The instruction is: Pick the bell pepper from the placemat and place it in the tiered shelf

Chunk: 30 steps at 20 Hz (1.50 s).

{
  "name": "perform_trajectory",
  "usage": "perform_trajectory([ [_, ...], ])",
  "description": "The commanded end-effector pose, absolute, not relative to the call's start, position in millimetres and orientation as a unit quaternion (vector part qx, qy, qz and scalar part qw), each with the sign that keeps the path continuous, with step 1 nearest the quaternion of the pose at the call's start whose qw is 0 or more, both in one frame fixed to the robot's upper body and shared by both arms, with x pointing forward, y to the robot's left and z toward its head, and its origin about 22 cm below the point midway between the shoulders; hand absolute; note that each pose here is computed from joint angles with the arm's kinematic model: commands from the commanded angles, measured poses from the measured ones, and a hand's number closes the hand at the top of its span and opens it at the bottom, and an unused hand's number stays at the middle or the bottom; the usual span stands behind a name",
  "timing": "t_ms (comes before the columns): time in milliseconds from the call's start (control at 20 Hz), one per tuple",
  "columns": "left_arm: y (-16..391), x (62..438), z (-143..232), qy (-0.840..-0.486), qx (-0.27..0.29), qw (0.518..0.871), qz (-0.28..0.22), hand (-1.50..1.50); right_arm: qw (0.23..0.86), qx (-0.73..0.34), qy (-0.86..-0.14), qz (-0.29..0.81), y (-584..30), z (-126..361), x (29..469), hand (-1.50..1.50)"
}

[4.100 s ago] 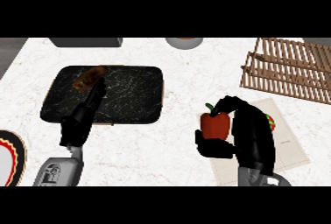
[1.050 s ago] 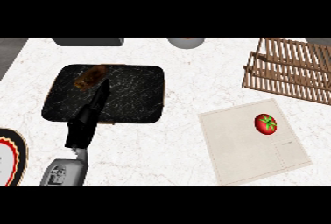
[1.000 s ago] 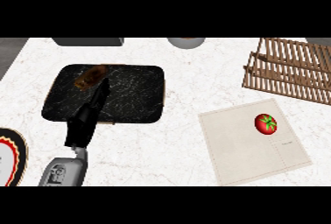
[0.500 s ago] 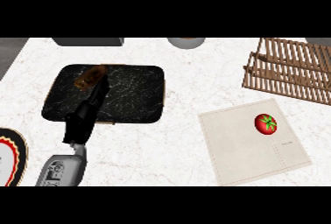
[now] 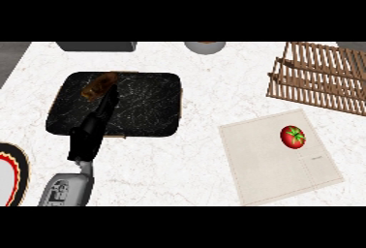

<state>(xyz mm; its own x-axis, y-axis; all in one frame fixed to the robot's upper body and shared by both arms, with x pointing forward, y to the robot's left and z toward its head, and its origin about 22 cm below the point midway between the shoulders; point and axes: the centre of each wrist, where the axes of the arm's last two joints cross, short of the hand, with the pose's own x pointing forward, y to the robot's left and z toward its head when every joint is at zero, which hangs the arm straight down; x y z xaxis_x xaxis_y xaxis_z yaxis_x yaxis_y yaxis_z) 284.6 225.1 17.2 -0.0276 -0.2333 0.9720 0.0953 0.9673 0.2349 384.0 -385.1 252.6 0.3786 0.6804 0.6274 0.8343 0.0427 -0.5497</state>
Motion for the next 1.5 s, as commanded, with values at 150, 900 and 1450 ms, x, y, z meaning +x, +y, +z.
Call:
perform_trajectory([
  [150,230.6,276.7,-1.4,-0.708,0.051,0.695,-0.116,0.0,0.477,-0.64,-0.588,-0.133,-394.9,257.8,370.9,-1.5],
  [900,219.5,284.8,5.1,-0.707,0.045,0.696,-0.113,0.0,0.434,-0.523,-0.678,-0.279,-393.4,327.9,338.5,-1.5],
  [1450,223.9,282.8,9.2,-0.699,0.071,0.704,-0.1,0.0,0.496,-0.535,-0.587,-0.351,-474.2,379.9,223.0,-1.5],
])
